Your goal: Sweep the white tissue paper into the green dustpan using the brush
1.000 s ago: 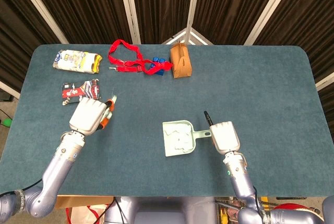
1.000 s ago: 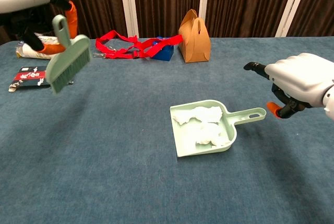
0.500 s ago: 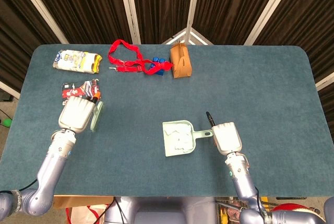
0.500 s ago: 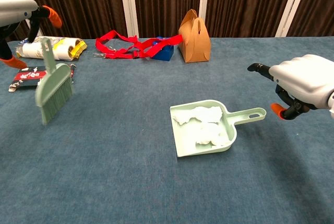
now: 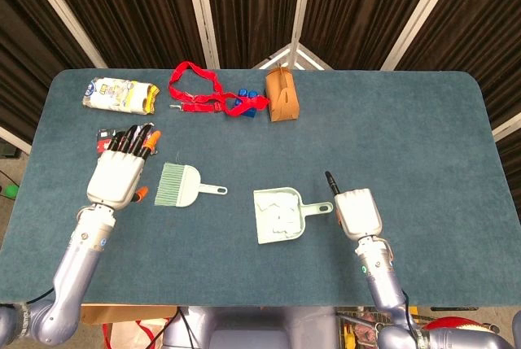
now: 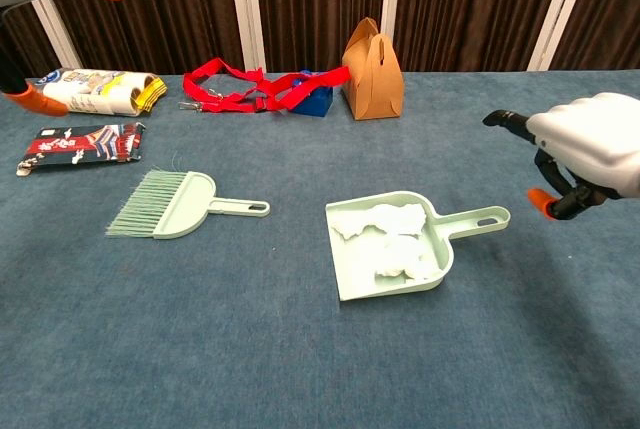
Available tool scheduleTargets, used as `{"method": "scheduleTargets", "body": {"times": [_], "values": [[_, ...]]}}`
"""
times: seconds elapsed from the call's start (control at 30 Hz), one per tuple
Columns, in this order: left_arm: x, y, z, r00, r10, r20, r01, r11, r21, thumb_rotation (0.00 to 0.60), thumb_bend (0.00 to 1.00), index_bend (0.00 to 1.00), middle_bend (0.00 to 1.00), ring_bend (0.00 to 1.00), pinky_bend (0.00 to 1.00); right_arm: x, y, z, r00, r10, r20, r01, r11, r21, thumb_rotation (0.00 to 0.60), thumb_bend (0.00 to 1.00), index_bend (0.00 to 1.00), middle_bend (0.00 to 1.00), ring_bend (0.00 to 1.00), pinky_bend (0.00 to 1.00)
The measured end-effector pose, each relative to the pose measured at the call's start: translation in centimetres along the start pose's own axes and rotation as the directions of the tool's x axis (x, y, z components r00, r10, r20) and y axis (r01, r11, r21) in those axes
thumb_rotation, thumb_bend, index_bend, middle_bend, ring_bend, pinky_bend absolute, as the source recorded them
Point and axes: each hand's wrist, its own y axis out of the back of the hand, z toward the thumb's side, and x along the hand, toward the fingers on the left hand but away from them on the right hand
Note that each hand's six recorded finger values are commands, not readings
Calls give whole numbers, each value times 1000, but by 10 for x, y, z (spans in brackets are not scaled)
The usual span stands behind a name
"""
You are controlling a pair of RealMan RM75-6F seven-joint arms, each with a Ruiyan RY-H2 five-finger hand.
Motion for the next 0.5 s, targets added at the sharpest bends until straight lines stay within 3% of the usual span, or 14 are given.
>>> {"method": "scheduleTargets", "body": {"times": [0.1, 0.2, 0.3, 0.5], "values": [[-14, -2, -5, 1000, -13, 4, 13, 999, -30, 600, 0, 0, 0, 0, 106, 4, 1, -6, 1000, -2, 5, 2, 1000, -22, 600, 477, 0, 291, 191, 240], [-32, -7, -13, 1000, -20, 12, 20, 999, -47, 600, 0, 0, 0, 0, 76, 10, 3, -16, 1000, -3, 12, 3, 998, -56, 600, 474, 0, 109, 23, 75], [-55, -14, -22, 1000, -22, 17, 23, 996, -85, 600, 0, 0, 0, 0, 54, 20, 4, -31, 1000, 1, 25, 2, 995, -101, 600, 410, 0, 5, 0, 16], [-114, -35, -50, 1000, -18, 9, 19, 978, -207, 600, 0, 0, 0, 0, 22, 53, 6, -69, 997, 7, 76, 10, 974, -226, 600, 343, 0, 0, 0, 0]]}}
